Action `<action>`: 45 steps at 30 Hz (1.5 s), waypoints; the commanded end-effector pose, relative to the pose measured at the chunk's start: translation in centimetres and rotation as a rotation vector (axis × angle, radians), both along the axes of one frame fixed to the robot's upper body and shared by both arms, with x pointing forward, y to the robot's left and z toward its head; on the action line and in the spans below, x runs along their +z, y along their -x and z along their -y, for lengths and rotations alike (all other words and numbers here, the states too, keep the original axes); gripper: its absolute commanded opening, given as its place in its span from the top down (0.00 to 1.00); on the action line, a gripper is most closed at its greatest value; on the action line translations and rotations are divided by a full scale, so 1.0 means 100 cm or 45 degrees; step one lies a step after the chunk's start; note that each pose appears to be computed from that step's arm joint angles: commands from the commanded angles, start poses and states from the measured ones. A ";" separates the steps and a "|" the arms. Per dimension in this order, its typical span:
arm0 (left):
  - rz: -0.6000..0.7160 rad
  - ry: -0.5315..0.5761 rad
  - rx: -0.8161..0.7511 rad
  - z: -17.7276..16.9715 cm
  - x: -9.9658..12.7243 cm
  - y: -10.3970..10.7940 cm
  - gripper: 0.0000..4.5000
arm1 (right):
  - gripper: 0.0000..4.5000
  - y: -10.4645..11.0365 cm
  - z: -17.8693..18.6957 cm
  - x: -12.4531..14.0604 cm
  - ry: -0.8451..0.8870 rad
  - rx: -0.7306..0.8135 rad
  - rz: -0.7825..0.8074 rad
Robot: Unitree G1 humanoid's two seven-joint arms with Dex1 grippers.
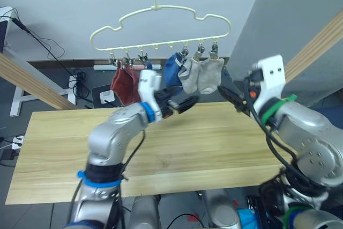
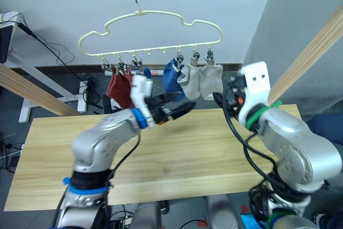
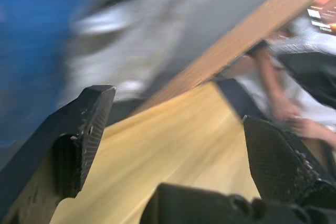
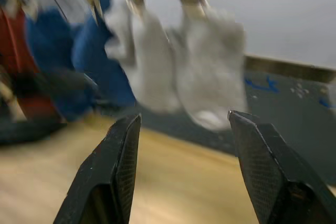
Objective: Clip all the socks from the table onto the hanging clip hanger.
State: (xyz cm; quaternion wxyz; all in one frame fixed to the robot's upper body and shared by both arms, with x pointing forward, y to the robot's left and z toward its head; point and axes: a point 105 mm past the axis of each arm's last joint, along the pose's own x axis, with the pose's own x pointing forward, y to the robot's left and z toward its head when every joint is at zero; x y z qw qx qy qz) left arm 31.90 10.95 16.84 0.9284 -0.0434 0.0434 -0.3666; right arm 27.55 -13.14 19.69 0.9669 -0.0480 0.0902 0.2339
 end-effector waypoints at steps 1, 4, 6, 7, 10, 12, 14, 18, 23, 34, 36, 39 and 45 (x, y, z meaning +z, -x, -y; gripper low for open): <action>0.129 -0.023 0.072 -0.016 0.012 0.009 0.01 | 0.39 0.013 -0.009 0.003 0.039 0.102 0.121; 0.087 -0.024 0.214 -0.047 -0.003 0.023 0.01 | 0.39 0.022 0.000 -0.021 0.061 0.081 0.081; 0.093 -0.077 0.380 -0.080 -0.017 0.035 0.01 | 0.39 0.026 0.010 -0.043 0.060 0.022 0.043; 0.071 -0.097 0.454 -0.094 -0.025 0.041 0.01 | 0.39 0.026 0.013 -0.045 0.026 0.000 0.084; 0.050 -0.122 0.553 -0.111 -0.038 0.051 0.01 | 0.39 0.027 0.022 -0.051 -0.003 -0.063 0.177; 0.082 -0.146 0.618 -0.117 -0.046 0.060 0.01 | 0.39 0.030 0.030 -0.067 0.026 -0.097 0.158; 0.027 -0.169 0.708 -0.127 -0.068 0.077 0.01 | 0.39 0.040 0.033 -0.093 0.065 -0.072 0.087; 0.066 -0.175 0.773 -0.122 -0.080 0.089 0.01 | 0.39 0.045 0.039 -0.105 0.073 -0.088 0.086; 0.061 -0.185 0.840 -0.120 -0.094 0.099 0.01 | 0.39 0.048 0.043 -0.117 0.068 -0.132 0.074; 0.094 -0.209 0.923 -0.125 -0.098 0.101 0.01 | 0.39 0.052 0.046 -0.124 0.067 -0.133 0.065; 0.103 -0.217 0.924 -0.125 -0.097 0.098 0.01 | 0.39 0.051 0.047 -0.124 0.068 -0.139 0.070; 0.113 -0.217 0.921 -0.124 -0.094 0.095 0.01 | 0.39 0.051 0.047 -0.124 0.068 -0.142 0.070; 0.090 -0.227 0.915 -0.126 -0.096 0.095 0.01 | 0.39 0.053 0.047 -0.127 0.083 -0.145 0.051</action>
